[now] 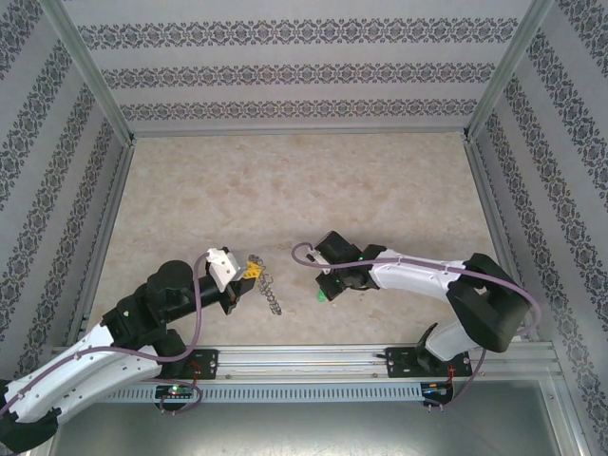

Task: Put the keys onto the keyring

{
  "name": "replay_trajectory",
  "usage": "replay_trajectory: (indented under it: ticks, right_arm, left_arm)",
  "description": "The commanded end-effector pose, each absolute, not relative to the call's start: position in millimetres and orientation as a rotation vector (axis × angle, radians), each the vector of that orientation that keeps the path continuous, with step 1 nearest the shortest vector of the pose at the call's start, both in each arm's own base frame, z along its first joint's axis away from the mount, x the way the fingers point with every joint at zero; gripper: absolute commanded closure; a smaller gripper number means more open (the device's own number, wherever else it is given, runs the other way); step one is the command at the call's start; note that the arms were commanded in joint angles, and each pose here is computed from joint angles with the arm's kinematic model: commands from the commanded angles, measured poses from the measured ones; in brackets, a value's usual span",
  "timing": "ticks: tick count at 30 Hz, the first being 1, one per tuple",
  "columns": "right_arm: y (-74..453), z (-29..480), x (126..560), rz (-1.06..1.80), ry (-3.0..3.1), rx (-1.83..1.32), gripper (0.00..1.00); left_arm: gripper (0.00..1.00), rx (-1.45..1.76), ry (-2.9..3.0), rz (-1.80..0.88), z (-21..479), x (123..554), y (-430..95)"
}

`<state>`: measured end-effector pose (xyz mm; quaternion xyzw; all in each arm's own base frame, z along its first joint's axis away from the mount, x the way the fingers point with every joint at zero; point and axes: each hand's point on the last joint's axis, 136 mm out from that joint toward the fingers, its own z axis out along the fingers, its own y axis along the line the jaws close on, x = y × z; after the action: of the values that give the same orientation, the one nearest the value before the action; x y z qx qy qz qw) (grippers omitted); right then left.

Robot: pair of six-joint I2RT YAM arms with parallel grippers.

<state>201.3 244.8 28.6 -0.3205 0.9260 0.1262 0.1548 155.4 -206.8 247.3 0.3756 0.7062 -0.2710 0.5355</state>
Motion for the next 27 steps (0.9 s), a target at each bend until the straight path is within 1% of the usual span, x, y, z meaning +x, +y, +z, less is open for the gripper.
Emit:
replay_trajectory:
  ticks: [1,5,13,20,27]
  right_arm:
    - [250.4,24.9,203.9,0.349,2.659,-0.870,0.97]
    - [251.2,28.1,203.2,0.361,2.661,-0.859,0.83]
    - [243.9,64.9,216.7,0.335,2.639,-0.950,0.65]
    - [251.2,61.7,217.0,0.386,2.789,-1.142,0.64]
    - [244.1,50.5,217.3,0.272,2.975,-1.271,0.64]
  left_arm:
    - [1.00,0.867,1.639,-0.663,264.5,154.0,-206.6]
    - [1.00,0.875,1.642,-0.665,263.3,154.4,-208.6]
    - [1.00,0.878,1.644,-0.674,261.5,154.2,-210.2]
    - [1.00,0.837,1.690,-0.657,262.5,154.6,-200.9]
    - [1.00,0.785,1.753,-0.603,255.9,156.7,-185.7]
